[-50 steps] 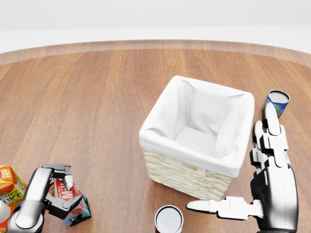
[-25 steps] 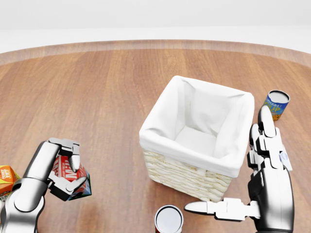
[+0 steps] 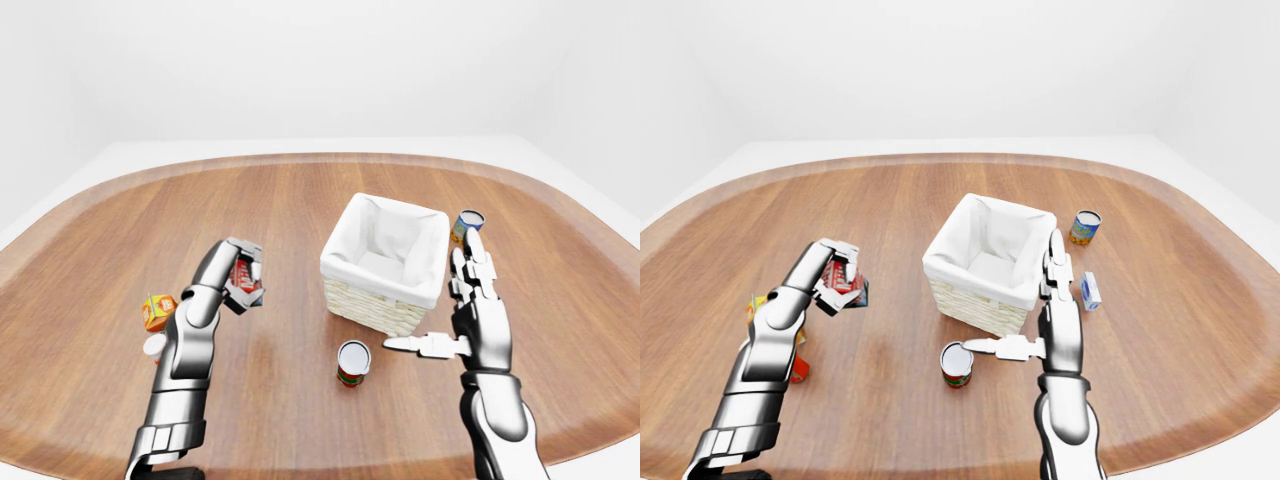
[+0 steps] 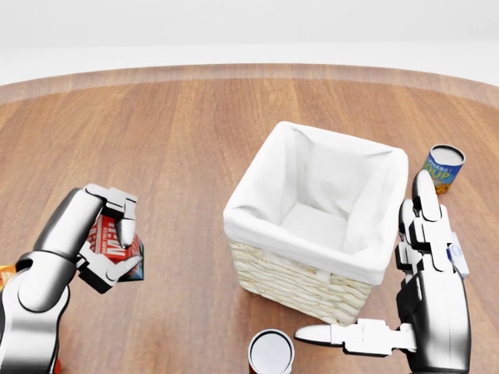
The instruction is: Pick the milk and place it in the basket.
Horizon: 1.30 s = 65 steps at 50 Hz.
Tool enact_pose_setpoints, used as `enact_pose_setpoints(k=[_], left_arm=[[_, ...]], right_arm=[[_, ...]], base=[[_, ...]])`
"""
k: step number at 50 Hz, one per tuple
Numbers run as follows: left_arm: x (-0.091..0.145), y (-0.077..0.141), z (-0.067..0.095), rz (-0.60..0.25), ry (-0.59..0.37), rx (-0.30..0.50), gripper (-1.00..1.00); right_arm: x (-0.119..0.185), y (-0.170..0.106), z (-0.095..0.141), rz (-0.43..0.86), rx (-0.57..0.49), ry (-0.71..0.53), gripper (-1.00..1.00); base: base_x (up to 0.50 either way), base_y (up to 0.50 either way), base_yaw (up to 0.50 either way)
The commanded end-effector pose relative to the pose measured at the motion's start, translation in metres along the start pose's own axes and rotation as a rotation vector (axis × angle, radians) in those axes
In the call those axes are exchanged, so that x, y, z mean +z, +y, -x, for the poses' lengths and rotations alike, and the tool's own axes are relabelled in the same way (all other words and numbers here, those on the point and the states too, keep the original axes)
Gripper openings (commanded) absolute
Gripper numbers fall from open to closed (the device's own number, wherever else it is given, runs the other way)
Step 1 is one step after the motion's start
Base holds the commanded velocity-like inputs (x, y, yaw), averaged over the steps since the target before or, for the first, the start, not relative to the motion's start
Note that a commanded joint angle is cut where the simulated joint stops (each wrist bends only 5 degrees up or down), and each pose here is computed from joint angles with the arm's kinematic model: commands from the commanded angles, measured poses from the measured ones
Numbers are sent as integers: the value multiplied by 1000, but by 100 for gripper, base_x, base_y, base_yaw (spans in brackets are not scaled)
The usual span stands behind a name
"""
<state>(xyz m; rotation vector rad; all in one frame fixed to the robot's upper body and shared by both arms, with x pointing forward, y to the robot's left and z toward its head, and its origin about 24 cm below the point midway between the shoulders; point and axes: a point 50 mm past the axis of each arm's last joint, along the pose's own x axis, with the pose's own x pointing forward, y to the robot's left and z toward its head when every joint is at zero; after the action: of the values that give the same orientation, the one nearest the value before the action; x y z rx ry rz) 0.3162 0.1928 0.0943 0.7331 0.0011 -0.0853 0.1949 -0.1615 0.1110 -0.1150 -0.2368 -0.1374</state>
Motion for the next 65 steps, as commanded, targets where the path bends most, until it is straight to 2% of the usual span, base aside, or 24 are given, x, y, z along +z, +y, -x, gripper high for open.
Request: enact_pose_setpoints(k=[1, 15, 28, 36, 51, 65], left_arm=[[25, 22, -8, -30, -90, 45, -100], [48, 44, -28, -71, -138, 58, -100], [74, 51, -39, -98, -199, 57, -100], [75, 48, -44, -100, -188, 47, -100], [94, 44, -52, -119, -226, 34, -100], [102, 40, -53, -134, -246, 24, -100]], right_arm=[[1, 0, 1, 0, 1, -2, 100], [-2, 0, -1, 0, 2, 6, 100], [-1, 0, 0, 2, 3, 5, 100], [-2, 1, 0, 2, 2, 8, 100], [-3, 2, 0, 5, 6, 11, 100], [-4, 4, 1, 11, 15, 16, 100]], base=[[0, 0, 0], [0, 0, 0], [0, 0, 0], [0, 0, 0], [0, 0, 0], [0, 0, 0]])
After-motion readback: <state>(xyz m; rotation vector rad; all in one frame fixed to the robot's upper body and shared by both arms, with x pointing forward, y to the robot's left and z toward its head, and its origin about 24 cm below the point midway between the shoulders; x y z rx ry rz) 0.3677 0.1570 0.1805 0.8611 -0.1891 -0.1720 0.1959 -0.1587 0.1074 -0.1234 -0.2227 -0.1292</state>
